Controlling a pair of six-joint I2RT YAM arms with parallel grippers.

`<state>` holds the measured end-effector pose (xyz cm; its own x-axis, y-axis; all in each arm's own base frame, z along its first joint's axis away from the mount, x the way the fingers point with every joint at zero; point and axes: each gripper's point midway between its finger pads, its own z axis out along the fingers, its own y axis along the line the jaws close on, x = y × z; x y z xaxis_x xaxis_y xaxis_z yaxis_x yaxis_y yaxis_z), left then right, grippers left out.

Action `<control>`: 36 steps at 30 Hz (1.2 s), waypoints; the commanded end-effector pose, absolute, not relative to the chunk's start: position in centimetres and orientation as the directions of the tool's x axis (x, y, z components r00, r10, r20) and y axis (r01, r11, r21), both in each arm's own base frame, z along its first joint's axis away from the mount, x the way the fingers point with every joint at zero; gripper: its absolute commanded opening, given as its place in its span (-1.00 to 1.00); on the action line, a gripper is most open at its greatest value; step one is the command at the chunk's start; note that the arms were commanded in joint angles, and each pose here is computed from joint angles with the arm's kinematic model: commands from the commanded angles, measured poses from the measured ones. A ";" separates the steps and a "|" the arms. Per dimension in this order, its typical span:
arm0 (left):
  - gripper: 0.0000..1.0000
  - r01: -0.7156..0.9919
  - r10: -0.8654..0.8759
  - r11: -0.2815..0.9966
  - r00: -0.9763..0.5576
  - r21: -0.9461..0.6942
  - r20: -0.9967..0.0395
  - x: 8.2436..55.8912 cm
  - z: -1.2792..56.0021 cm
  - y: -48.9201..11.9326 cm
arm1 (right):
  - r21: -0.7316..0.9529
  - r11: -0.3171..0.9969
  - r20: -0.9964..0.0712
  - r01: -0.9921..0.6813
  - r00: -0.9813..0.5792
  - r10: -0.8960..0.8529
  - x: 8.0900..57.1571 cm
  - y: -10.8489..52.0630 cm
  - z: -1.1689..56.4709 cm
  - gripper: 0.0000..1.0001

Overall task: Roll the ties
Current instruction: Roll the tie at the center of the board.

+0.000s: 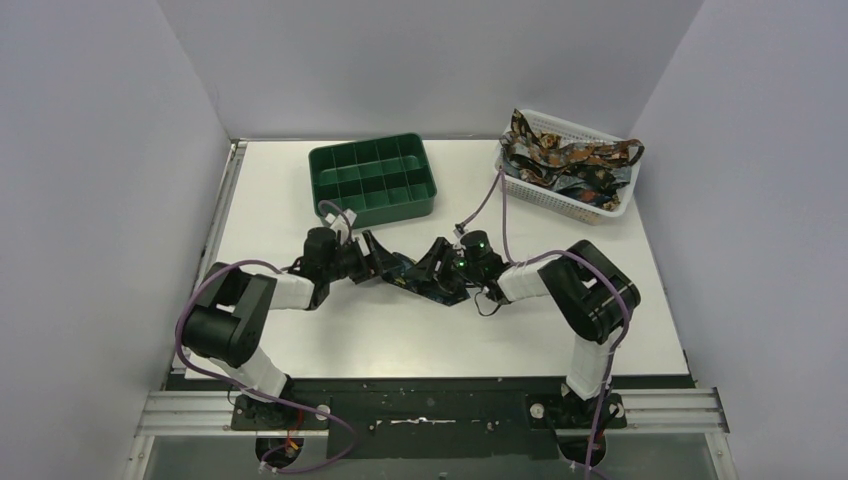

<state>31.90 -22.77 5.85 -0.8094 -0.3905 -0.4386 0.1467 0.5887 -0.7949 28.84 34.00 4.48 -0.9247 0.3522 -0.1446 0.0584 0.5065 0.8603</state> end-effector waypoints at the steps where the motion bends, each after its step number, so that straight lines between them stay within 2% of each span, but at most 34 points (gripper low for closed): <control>1: 0.44 0.190 -0.376 0.598 -0.792 -0.779 -0.482 32.3 7.0 -22.9 | 0.869 0.495 -0.226 -0.018 -0.903 0.364 30.2 34.1 6.7 0.20; 9: 0.52 0.202 -0.387 0.641 -0.748 -0.740 -0.540 33.4 9.5 -22.0 | 0.714 0.680 -0.455 -0.169 -0.850 0.266 31.6 31.8 8.9 0.68; 14: 0.57 0.155 -0.419 0.691 -0.710 -0.706 -0.566 33.9 10.6 -20.4 | 0.564 0.752 -0.617 -0.341 -0.779 0.110 32.2 30.6 9.8 0.74; 17: 0.60 0.091 -0.459 0.723 -0.677 -0.685 -0.574 33.9 10.9 -18.5 | 0.374 0.729 -0.788 -0.573 -0.612 -0.076 32.7 30.6 10.4 0.78; 20: 0.63 0.015 -0.513 0.755 -0.610 -0.656 -0.605 33.7 11.2 -15.7 | 0.094 0.625 -0.903 -0.775 -0.331 -0.274 32.3 31.3 11.5 0.99; 22: 0.66 -0.044 -0.541 0.771 -0.573 -0.636 -0.616 33.4 11.1 -13.7 | -0.066 0.563 -0.912 -0.824 -0.179 -0.368 32.3 31.9 11.9 1.00; 26: 0.69 -0.064 -0.565 0.766 -0.541 -0.640 -0.623 32.6 11.7 -12.0 | -0.167 0.414 -0.889 -0.895 -0.045 -0.456 31.6 34.4 11.4 1.00; 32: 0.70 -0.059 -0.544 0.787 -0.536 -0.614 -0.646 31.5 12.0 -10.9 | -0.223 0.335 -0.841 -0.916 0.007 -0.541 31.7 36.4 8.6 1.00; 36: 0.70 -0.073 -0.506 0.820 -0.555 -0.568 -0.660 31.1 11.5 -9.9 | -0.212 0.296 -0.841 -0.931 0.020 -0.540 31.6 37.2 8.1 1.00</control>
